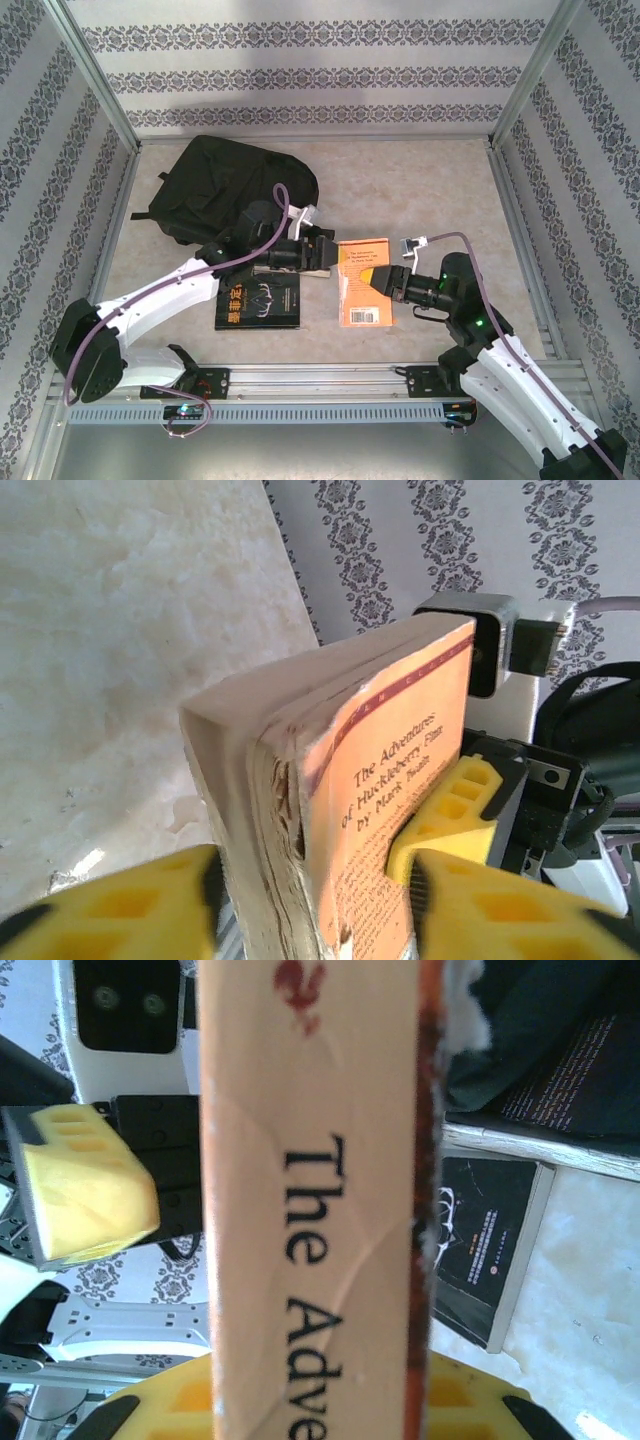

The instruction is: Pack the student bag

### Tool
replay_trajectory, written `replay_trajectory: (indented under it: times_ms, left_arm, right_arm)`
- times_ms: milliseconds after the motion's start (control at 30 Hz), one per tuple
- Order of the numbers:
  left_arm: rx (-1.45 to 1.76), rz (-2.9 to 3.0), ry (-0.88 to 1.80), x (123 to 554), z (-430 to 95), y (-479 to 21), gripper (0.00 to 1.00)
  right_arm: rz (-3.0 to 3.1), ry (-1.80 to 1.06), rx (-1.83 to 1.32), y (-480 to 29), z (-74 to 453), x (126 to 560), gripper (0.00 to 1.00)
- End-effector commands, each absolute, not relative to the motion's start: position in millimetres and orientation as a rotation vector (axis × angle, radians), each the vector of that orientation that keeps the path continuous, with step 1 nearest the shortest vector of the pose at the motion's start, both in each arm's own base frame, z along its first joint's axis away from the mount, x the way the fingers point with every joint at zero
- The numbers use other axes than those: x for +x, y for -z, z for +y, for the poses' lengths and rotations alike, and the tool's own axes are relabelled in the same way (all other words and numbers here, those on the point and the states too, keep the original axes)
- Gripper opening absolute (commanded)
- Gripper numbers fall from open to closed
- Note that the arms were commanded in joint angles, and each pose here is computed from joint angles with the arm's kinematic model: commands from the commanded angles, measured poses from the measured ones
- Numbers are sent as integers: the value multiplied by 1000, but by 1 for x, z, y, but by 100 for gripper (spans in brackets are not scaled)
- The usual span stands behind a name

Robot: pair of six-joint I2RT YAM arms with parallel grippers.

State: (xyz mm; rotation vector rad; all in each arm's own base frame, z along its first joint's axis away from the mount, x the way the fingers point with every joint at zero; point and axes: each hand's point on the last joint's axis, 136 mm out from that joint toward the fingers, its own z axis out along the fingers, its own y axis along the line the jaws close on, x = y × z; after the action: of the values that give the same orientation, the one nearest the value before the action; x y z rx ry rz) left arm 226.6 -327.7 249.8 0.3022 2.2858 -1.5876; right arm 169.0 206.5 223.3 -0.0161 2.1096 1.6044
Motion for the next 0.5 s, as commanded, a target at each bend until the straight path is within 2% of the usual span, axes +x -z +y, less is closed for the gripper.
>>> replay_trajectory:
  times_ms: [0,267,467]
  left_arm:
    - [370,2260,1620,220,-324,-255,75]
    - [476,2144,1844,209,-340,-276,79]
    - [601,2037,1953,191,-349,-297,71]
  right_arm:
    - [1978,-1652,-168,-264,211,159,0]
    - [1845,-1751,-284,-300,217,144,0]
    - [1845,-1775,-318,-304,222,139,0]
